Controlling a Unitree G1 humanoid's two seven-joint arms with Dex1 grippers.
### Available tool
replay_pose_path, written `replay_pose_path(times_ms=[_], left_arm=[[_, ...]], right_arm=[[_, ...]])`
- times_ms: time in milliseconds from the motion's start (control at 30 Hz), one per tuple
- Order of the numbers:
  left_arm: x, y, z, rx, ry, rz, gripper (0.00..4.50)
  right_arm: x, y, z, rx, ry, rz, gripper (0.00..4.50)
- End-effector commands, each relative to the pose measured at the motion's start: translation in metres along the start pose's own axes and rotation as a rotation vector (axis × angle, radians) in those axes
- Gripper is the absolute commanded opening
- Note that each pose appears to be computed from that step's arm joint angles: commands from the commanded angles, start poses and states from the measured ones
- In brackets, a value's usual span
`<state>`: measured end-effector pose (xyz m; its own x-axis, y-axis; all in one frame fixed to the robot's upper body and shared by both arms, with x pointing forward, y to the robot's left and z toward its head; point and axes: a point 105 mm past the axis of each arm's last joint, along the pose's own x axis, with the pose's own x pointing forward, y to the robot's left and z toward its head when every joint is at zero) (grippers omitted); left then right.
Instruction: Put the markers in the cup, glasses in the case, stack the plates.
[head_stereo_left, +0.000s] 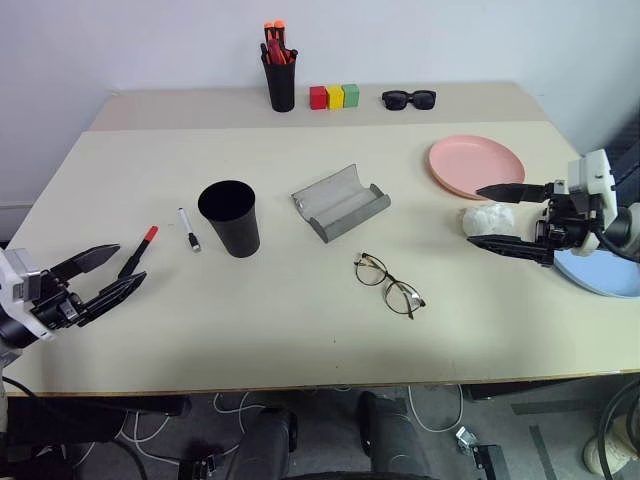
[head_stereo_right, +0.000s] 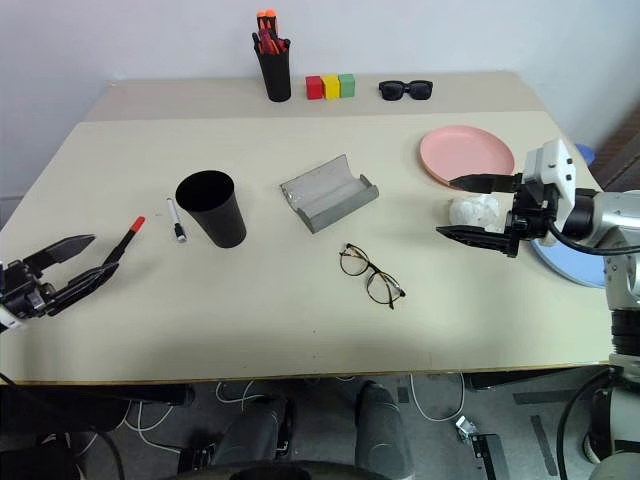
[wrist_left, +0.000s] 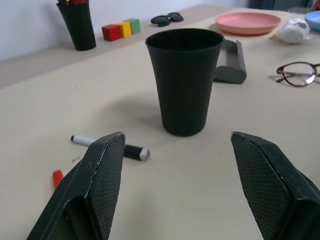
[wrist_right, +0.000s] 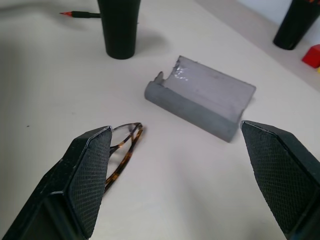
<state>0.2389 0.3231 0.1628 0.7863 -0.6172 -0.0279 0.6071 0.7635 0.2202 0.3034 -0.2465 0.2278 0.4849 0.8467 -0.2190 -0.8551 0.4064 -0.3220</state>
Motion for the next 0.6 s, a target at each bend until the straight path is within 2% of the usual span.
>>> replay_pose_path(times_ms=[33, 233, 333, 467, 600], left_arm=[[-0.008, 0.006, 0.016, 0.032, -0.033, 0.024, 3.42], [0.012, 0.001, 0.023, -0.055, -0.059, 0.018, 3.42], [0.021, 0.002, 0.031, -0.036, -0.059, -0.005, 3.42], [0.023, 0.007, 0.046, -0.094, -0.089, -0.044, 3.42], [0.024, 0.007, 0.05, -0.135, -0.073, -0.071, 3.42]], right_arm=[[-0.007, 0.0, 0.012, -0.045, -0.018, -0.03, 4.21], [-0.002, 0.007, 0.015, -0.043, -0.027, -0.028, 4.21], [0.003, 0.01, 0.016, -0.048, -0.03, -0.019, 4.21], [0.014, 0.02, 0.023, -0.07, -0.06, -0.012, 4.21], [0.02, 0.026, 0.028, -0.09, -0.089, -0.018, 4.21]])
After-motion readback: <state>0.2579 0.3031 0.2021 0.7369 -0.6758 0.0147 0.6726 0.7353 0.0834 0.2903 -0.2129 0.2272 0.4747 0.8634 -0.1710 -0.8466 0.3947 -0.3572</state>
